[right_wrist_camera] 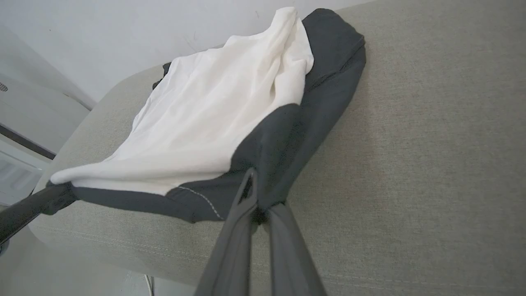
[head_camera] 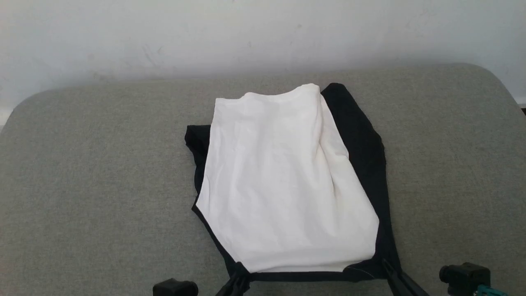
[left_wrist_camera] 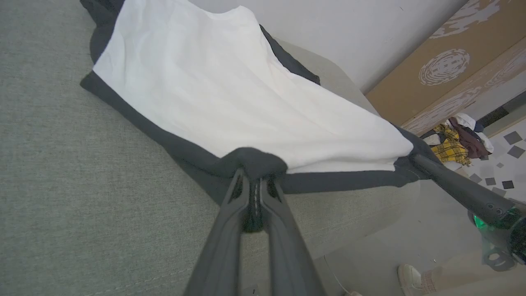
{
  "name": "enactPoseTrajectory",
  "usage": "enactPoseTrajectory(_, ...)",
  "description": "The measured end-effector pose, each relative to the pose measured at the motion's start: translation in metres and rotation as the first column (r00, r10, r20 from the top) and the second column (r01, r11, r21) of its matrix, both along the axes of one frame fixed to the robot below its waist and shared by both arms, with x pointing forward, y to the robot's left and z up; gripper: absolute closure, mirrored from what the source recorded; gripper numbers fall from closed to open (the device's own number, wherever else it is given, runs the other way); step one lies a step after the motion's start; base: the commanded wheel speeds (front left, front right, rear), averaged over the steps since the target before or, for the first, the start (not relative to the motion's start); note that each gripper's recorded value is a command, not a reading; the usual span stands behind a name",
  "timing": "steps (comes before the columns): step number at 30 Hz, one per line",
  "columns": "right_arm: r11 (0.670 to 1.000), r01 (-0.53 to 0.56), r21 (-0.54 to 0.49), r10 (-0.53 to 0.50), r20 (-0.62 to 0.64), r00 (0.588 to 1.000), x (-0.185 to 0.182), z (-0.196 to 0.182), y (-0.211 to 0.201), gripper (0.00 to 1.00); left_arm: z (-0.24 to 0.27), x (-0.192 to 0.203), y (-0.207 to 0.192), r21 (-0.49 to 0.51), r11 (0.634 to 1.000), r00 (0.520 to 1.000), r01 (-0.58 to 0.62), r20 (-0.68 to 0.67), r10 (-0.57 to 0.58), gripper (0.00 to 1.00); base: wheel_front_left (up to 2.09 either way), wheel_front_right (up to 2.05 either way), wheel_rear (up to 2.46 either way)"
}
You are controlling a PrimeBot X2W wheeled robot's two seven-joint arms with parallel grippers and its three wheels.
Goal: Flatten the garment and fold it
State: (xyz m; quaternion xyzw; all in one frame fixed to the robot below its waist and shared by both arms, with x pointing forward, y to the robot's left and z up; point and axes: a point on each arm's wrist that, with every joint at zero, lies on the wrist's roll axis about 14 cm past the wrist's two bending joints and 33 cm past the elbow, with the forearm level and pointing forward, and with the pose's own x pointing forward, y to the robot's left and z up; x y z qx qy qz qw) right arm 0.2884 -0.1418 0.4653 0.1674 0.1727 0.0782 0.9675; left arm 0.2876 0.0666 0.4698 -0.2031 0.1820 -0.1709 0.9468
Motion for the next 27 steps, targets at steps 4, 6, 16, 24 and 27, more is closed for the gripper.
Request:
enactPoseTrajectory(4,1.000,-0.002,0.001,0.002,-0.019,1.000,-0.001,-0.007,0.001,1.00,-0.006,-0.001,0.002,-0.002,1.000,1.000,-0.015,-0.019,0.015,1.00,0.00,0.00,0.00)
enactPoseTrajectory(6,1.000,-0.007,-0.009,0.007,-0.039,0.999,-0.001,-0.014,0.002,1.00,-0.012,-0.001,0.002,0.004,1.000,0.999,-0.016,-0.034,0.017,1.00,0.00,0.00,0.00)
enactPoseTrajectory(16,0.996,-0.061,-0.066,0.051,-0.145,0.988,0.018,-0.049,0.009,1.00,-0.051,0.023,-0.001,0.062,0.997,0.990,0.039,-0.139,-0.030,1.00,0.00,0.00,0.00)
enactPoseTrajectory(24,0.989,-0.119,-0.089,0.093,-0.253,0.963,0.033,-0.082,0.017,1.00,-0.088,0.040,0.001,0.111,0.989,0.962,0.093,-0.265,-0.060,1.00,0.00,0.00,0.00)
enactPoseTrajectory(27,0.988,-0.123,-0.095,0.090,-0.294,0.952,0.033,-0.095,0.016,1.00,-0.096,0.044,0.000,0.108,0.989,0.954,0.098,-0.293,-0.063,1.00,0.00,0.00,0.00)
